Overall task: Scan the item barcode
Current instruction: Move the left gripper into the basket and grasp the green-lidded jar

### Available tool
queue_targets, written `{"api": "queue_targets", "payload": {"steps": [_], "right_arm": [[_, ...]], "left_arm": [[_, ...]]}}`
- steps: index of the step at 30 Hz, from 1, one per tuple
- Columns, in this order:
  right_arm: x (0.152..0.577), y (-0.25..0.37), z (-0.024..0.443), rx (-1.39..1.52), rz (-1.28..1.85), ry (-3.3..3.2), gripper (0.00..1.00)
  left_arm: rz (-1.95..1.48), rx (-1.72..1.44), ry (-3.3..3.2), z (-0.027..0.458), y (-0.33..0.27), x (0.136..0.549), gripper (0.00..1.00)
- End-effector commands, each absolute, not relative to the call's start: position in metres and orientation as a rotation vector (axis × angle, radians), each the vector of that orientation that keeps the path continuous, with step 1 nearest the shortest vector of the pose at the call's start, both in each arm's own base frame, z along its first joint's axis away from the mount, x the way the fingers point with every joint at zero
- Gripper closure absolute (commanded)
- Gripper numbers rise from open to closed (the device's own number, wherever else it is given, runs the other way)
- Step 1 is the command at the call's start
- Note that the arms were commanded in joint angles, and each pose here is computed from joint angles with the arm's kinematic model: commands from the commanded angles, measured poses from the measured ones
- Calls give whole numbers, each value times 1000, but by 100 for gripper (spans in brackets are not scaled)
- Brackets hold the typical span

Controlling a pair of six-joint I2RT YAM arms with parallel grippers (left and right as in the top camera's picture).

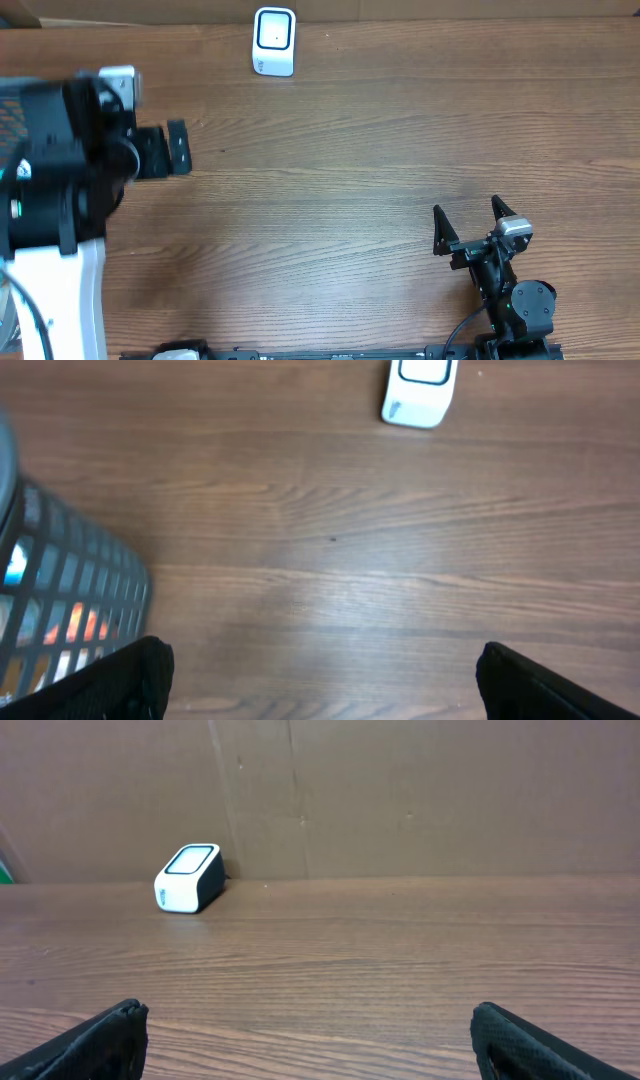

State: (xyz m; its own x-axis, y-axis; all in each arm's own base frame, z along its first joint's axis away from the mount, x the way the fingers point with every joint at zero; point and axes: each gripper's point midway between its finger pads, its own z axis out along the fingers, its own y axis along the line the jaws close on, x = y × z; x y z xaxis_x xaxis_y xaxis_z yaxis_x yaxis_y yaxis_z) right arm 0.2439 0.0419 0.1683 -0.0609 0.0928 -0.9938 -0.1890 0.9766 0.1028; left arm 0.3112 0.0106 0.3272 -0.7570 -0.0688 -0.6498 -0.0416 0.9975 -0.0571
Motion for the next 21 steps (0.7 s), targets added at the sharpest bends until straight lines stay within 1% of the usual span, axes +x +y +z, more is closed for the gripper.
{"api": "queue_targets", "payload": {"steps": [1,3,5,7,9,12,14,15,16,18,21], "right_arm": [[244,42,166,-73,227,1616,0],[244,42,166,-73,227,1616,0],[244,42,166,-73,227,1616,0],[244,42,166,-73,227,1616,0],[244,42,166,-73,227,1616,0],[244,42,166,-73,227,1616,0],[244,42,166,-73,227,1616,0],[244,42,166,-73,227,1616,0],[244,42,166,-73,227,1616,0],[244,42,166,-73,227,1616,0],[244,42,166,-73,227,1616,0]], "left_arm": [[-166,28,2489,314,-5,337,0],[-171,16,2517,306,-2,348,0],[-166,-128,2473,323,18,356,0],[-166,-309,2385,351,43,355,0],[-158,-536,2276,383,78,341,4],[-118,-740,2190,405,115,314,9],[-37,-904,2173,402,147,286,8],[5,-967,2178,397,158,275,6],[99,-1093,2187,384,182,255,3],[158,-1178,2191,374,199,243,0],[209,-1263,2201,360,219,236,0]]}}
